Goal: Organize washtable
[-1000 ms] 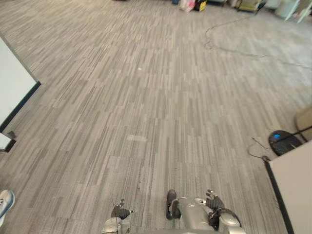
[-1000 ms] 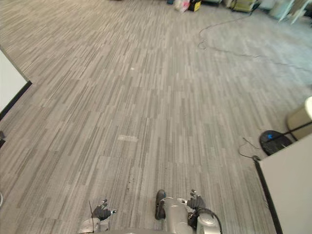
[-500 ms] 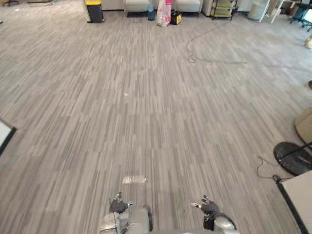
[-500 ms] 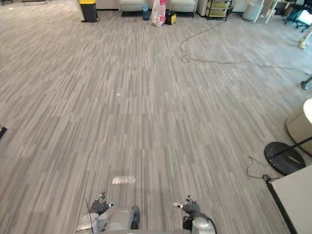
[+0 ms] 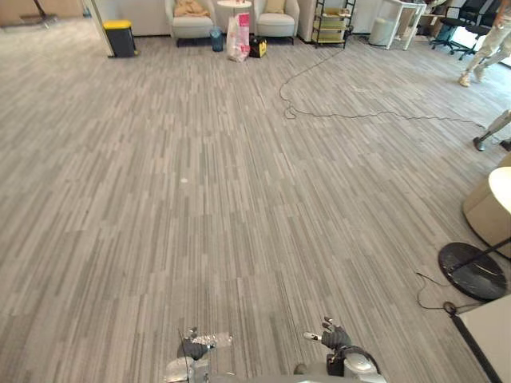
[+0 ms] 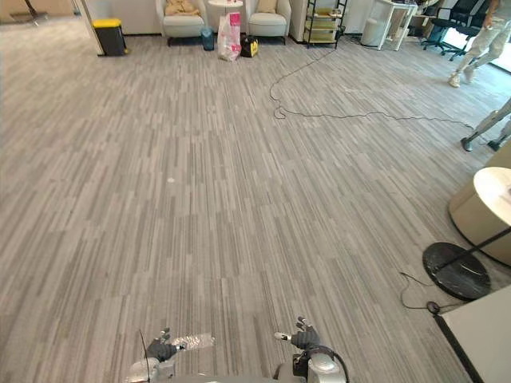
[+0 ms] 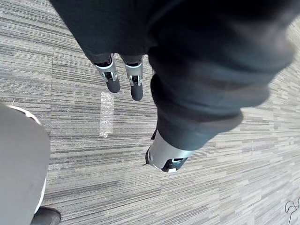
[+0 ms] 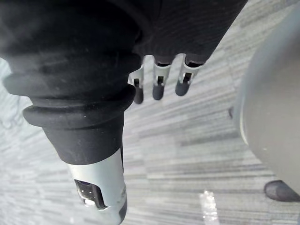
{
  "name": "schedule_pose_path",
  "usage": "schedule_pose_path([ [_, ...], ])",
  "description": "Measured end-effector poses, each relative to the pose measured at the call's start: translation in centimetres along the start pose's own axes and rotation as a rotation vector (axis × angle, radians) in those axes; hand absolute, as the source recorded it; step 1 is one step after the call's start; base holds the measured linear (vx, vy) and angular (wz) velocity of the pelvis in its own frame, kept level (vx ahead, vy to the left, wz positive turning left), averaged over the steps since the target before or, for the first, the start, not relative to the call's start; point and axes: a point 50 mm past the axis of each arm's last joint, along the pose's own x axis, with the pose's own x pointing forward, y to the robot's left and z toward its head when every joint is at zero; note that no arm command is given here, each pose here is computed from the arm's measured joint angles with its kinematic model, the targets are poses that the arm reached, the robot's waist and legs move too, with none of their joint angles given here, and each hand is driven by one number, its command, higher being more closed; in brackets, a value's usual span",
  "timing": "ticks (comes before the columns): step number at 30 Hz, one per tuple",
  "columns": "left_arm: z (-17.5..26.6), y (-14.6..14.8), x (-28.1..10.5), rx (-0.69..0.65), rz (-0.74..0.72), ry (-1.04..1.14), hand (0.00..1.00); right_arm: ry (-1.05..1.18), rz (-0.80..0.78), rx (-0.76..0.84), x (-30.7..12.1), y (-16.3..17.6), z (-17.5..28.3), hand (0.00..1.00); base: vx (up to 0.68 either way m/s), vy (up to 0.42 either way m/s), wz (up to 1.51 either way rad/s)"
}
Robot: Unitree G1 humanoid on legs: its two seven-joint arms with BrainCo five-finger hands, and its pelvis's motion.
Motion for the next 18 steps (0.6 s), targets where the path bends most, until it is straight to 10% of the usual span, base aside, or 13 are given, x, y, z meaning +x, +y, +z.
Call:
schedule_pose_path([
  [18,-0.1,0.6,0.0,0.043,-0.010,0.007,0.00,0.056,-0.034,0.015,-0.1,-1.2,-1.2,0.00,0.09,0.005,-0.01],
])
